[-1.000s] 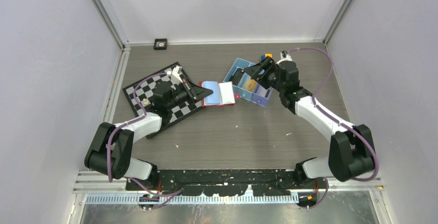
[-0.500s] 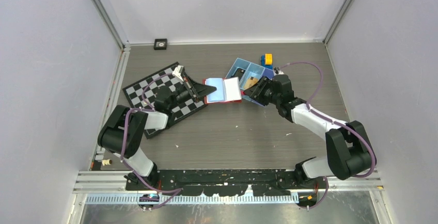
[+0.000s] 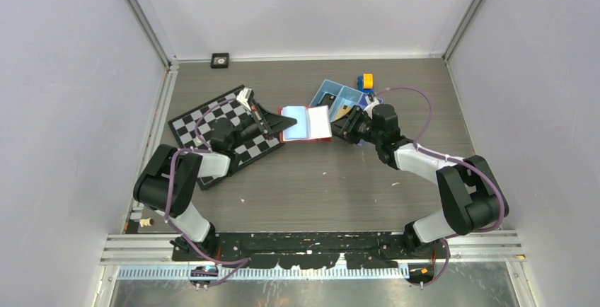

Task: Take the credit cards out of the card holder
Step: Close the card holder at the center of the board.

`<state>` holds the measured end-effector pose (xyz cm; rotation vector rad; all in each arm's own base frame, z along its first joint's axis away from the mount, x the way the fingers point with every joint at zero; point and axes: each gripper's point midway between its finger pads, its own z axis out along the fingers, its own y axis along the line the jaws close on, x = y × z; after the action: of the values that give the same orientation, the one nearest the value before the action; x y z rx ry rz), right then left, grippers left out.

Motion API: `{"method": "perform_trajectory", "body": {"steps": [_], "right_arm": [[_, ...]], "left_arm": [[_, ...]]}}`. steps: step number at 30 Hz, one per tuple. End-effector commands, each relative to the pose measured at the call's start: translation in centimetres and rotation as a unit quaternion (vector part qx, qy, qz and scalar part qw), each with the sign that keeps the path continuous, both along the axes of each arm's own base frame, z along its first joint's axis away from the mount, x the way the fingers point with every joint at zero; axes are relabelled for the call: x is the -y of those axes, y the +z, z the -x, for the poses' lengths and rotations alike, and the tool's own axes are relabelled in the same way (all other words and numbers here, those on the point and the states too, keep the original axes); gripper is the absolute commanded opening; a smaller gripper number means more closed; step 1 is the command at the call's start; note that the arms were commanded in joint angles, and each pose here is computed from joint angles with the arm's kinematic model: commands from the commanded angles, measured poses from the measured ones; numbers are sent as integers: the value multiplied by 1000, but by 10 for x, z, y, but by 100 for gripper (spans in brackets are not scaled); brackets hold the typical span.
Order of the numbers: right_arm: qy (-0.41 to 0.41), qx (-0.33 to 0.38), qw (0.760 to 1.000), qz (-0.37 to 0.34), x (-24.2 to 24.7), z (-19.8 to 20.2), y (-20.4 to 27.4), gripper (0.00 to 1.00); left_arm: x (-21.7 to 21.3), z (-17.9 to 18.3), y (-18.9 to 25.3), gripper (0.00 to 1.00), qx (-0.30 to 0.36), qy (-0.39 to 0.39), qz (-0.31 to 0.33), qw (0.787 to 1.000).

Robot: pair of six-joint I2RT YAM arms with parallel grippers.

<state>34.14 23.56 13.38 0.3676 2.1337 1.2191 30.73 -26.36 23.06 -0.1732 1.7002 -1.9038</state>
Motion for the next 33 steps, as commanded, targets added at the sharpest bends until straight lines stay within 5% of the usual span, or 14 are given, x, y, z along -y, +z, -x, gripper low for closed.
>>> {"method": "perform_trajectory", "body": {"steps": [1, 8, 13, 25, 33], "right_arm": [[43, 86, 994, -58, -16, 7, 55, 35], [90, 99, 990, -53, -45, 21, 60, 24], [90, 106, 990, 24, -52, 28, 52, 20], [127, 97, 982, 102, -77, 37, 28, 18], [42, 71, 973, 217, -41, 22, 8, 37]], "left_arm": [[6, -7, 5, 0, 28, -11, -9, 1000], [9, -16, -21, 0, -3, -10, -46, 999], [8, -18, -38, 0, -12, 9, -102, 995], [25, -11, -65, 0, -16, 6, -222, 975], [22, -12, -83, 12, -40, 9, -258, 965]]}}
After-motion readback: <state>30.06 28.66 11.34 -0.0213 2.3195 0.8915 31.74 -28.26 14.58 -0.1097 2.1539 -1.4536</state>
